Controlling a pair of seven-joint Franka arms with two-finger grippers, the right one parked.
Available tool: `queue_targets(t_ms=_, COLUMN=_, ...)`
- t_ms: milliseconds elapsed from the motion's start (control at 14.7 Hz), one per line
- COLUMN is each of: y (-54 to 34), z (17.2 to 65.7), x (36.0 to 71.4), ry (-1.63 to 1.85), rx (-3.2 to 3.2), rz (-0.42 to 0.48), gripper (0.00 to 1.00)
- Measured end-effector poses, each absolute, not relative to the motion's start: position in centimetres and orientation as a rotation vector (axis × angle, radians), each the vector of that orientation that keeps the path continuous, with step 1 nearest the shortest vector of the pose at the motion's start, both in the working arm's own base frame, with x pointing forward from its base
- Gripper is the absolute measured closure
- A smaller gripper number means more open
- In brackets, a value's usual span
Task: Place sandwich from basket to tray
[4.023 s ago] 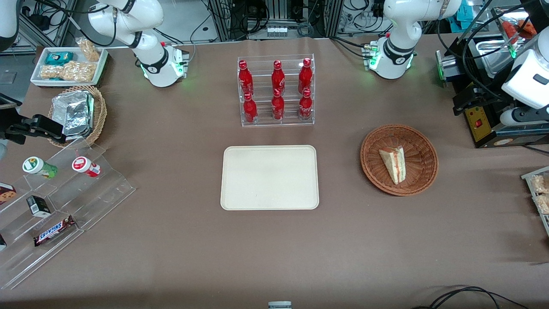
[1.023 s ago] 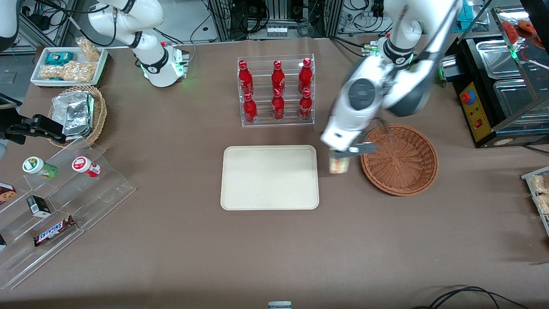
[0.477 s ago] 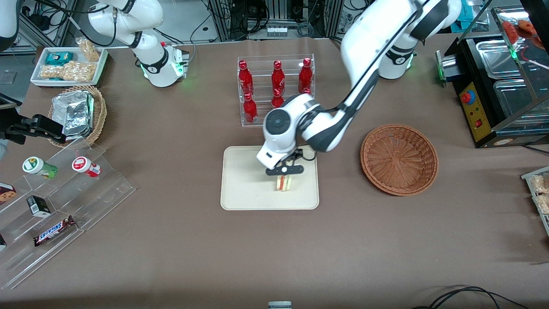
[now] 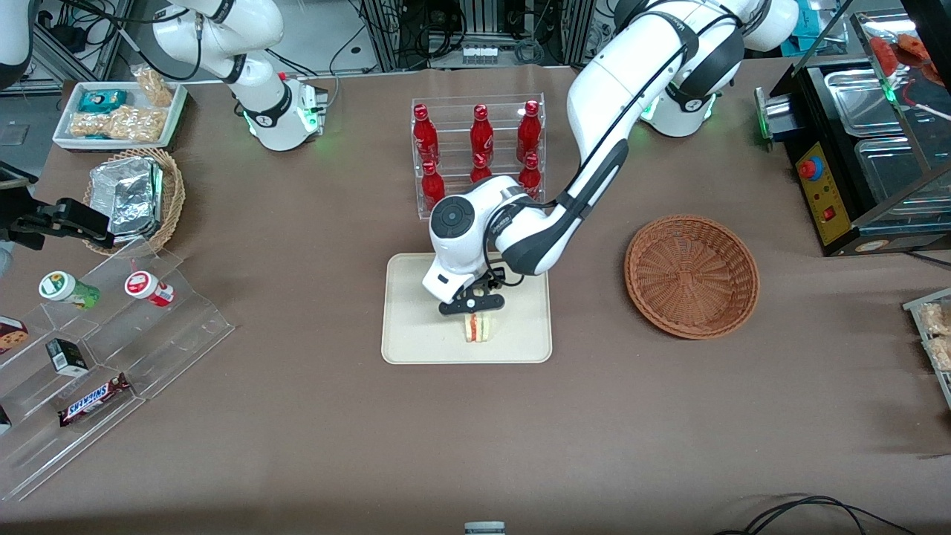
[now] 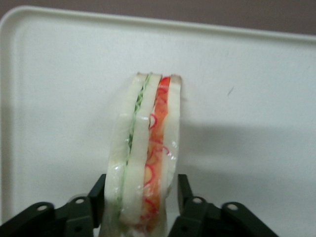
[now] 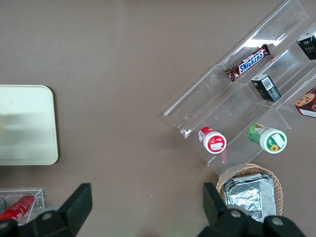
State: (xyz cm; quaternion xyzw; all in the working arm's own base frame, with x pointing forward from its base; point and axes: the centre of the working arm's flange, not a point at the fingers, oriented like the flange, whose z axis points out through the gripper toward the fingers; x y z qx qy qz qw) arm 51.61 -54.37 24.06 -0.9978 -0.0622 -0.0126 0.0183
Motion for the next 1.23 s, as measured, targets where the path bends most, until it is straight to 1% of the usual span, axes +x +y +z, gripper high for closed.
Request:
queue_targets(t_ms=68, y=-53.9, z=25.5, x=52.5, ry=-0.215, rx=-3.096, rz=-0.067, gripper=0.22)
queue_targets(t_ms=136, y=-52.9, z=27.6, x=53.7, ry=-0.249, rx=-3.080, rz=-0.091, gripper=0.11)
queue_targets(t_ms=205, y=-51.2, z=30.4, x=55.1, ry=-0.299, rx=-3.058, rz=-0.108, gripper=0.02)
queue_targets(t_ms=273, y=-48.7, z=33.9, x=56.6, ry=-0.359, rx=-3.039, rz=-0.112, gripper=0.00)
queue_targets(t_ms=409, y=-42.3, z=41.4, x=58.9, ry=-0.393, rx=-3.053, rz=-0.075, gripper=0.00)
queue_targets(t_ms=545, y=-34.9, z=47.0, x=59.7, ry=-0.361, rx=-3.062, rz=0.007, gripper=0.00)
queue_targets(t_ms=614, y=-31.1, z=48.8, x=59.9, ry=-0.341, rx=-3.046, rz=0.059, gripper=0.00)
queue_targets(t_ms=750, y=-23.6, z=51.8, x=60.1, ry=-0.308, rx=-3.012, rz=0.151, gripper=0.00)
queue_targets(t_ms=955, y=-13.9, z=55.0, x=60.3, ry=-0.283, rx=-3.003, rz=0.226, gripper=0.00)
queue_targets(t_ms=1091, y=-9.3, z=56.6, x=59.8, ry=-0.283, rx=-3.001, rz=0.257, gripper=0.00)
queue_targets(t_ms=1227, y=-6.6, z=58.5, x=58.7, ry=-0.298, rx=-2.995, rz=0.277, gripper=0.00)
